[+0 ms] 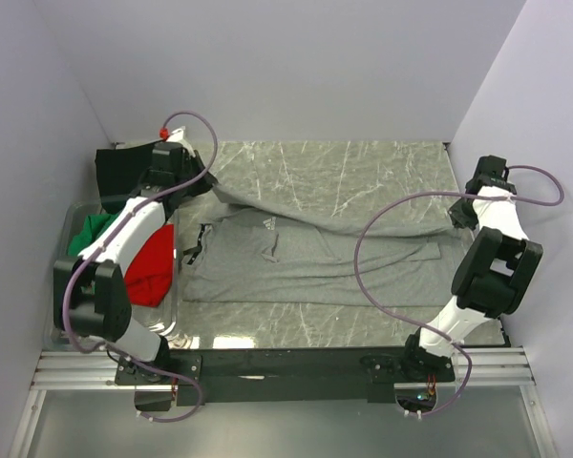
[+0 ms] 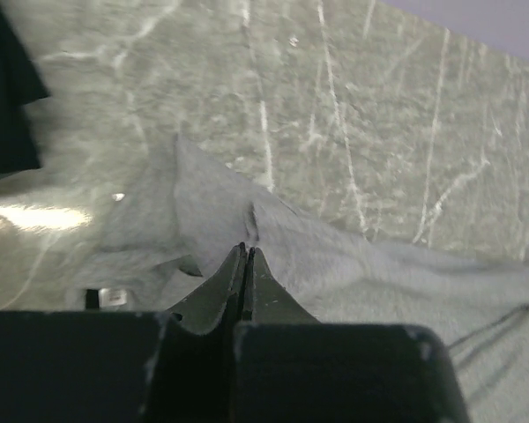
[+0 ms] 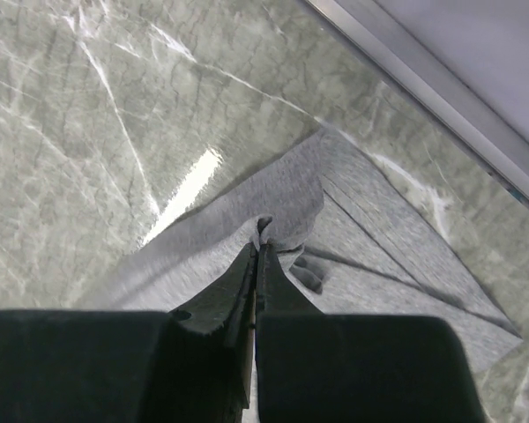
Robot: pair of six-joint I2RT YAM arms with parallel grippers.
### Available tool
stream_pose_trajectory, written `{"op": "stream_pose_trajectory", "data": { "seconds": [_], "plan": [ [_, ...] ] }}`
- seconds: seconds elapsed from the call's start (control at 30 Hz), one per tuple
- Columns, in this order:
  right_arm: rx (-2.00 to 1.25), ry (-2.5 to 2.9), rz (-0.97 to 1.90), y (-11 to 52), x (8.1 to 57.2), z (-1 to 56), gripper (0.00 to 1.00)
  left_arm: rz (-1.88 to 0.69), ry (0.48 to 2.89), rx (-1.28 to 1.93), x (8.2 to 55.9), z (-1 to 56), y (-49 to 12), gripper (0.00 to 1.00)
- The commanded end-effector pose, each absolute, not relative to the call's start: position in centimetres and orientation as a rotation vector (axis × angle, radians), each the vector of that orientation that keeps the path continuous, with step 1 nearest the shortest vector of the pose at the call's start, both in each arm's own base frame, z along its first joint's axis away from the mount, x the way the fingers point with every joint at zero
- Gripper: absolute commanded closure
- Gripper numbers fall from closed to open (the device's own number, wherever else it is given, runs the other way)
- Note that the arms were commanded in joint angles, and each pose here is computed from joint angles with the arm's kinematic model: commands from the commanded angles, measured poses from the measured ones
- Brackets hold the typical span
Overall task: Fold and stack the t-shirts
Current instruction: Fold the tshirt
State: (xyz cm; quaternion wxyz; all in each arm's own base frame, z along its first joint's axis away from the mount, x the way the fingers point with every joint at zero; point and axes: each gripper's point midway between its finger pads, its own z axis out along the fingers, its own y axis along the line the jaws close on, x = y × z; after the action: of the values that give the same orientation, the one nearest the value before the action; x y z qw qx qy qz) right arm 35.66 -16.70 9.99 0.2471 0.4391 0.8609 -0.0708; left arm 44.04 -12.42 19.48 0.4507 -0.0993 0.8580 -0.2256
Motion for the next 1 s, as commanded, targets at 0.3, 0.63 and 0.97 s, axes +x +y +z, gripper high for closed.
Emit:
{"op": "stream_pose_trajectory", "data": {
  "seconds": [0.3,0.63,0.97],
  "plan": [
    [1.209,2.289,-0.240,-16.7,33.6,11.3,1.00,-0.435,1.993,-0.435,40.7,21.6,-8.8,1.00],
    [1.272,2.263,-0.314,-17.2,31.1,11.2,1.00,-0.400,1.941,-0.540,37.3,21.9,-6.9,1.00],
    [1.344,2.242,-0.339,-17.0,28.7,10.6,1.00,-0.387,2.001,-0.568,35.1,20.3,-6.6,1.00]
  ]
}}
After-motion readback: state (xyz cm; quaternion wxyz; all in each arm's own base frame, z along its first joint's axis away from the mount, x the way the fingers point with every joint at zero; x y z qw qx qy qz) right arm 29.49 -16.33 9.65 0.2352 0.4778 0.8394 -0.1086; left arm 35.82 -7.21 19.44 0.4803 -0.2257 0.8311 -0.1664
